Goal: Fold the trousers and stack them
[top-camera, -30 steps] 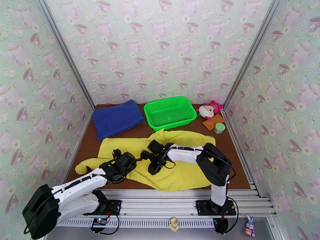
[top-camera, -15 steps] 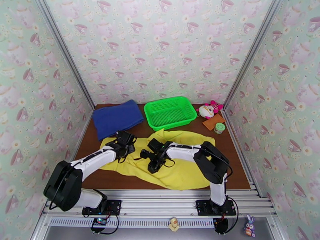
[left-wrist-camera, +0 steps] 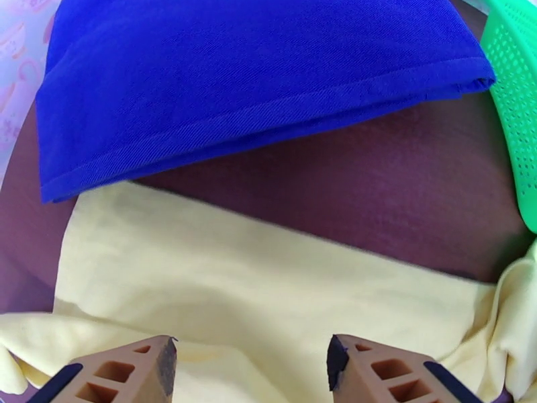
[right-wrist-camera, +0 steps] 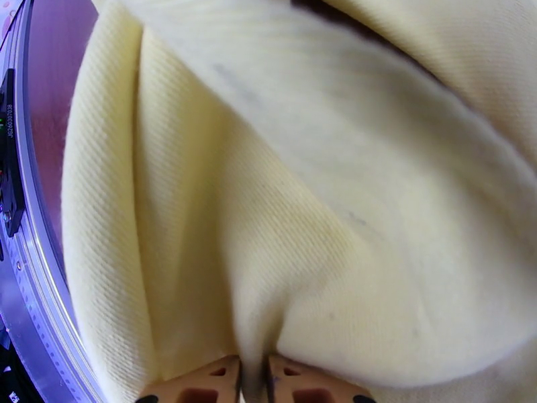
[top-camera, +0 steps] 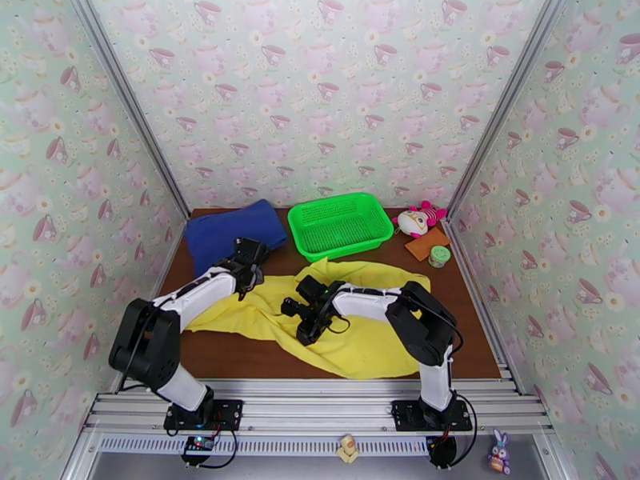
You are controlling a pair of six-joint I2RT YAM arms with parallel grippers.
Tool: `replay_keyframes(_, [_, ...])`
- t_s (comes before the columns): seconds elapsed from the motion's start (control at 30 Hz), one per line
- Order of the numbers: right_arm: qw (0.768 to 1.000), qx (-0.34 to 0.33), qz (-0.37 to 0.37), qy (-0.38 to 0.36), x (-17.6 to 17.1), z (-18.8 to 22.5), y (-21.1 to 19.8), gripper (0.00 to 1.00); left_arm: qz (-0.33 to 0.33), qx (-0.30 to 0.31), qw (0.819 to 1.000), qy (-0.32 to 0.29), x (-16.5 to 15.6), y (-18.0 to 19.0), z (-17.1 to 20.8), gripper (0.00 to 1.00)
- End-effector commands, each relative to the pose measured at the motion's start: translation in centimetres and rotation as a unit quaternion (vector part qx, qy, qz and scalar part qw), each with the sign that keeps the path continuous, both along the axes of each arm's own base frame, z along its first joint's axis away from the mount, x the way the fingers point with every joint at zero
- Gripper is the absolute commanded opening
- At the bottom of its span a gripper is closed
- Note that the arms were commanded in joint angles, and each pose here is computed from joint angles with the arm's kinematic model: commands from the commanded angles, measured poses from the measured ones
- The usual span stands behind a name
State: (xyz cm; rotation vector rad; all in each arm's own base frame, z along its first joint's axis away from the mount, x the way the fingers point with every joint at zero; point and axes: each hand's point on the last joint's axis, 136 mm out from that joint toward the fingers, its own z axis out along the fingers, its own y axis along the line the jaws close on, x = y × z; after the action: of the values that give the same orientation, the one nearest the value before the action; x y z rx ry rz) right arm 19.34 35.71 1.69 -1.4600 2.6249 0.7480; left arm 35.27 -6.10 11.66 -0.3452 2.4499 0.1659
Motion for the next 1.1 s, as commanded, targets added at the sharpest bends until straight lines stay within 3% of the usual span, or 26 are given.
replay_keyframes(0.0, [0.999, -0.038, -0.002, -0.007, -0.4, -1.0, -1.6, 0.18, 0.022, -0.037, 0.999, -0.010, -4.1, 1.4, 1.4, 0.63])
replay_keyframes(0.13, [0.999, -0.014, -0.013, -0.037, 0.3, 0.7, -1.4, 0.20, 0.059, -0.080, 0.993, 0.062, -6.9, 3.5, -2.3, 0.65])
replay_keyframes(0.3, [0.999, -0.022, -0.009, -0.026, -0.1, 0.1, -1.5, 0.21, 0.055, -0.168, 0.983, 0.050, -4.1, 3.2, -4.1, 0.68])
replay_keyframes(0.5, [0.999, -0.033, -0.007, -0.020, -0.1, -0.6, -1.7, 0.21, 0.058, -0.189, 0.979, 0.050, -1.0, 2.4, -4.6, 0.68])
replay_keyframes(0.83, [0.999, -0.041, -0.003, -0.009, -0.3, -1.2, -1.6, 0.21, 0.074, -0.222, 0.972, 0.013, 0.3, 1.9, -4.6, 0.66])
replay_keyframes(1.03, [0.999, -0.047, -0.001, -0.005, -0.3, -1.6, -1.7, 0.21, 0.097, -0.219, 0.970, 0.029, 1.4, 2.1, -5.5, 0.61])
replay_keyframes(1.07, [0.999, -0.047, -0.001, -0.005, -0.3, -1.6, -1.7, 0.21, 0.097, -0.224, 0.969, 0.038, 1.6, 2.0, -6.0, 0.56])
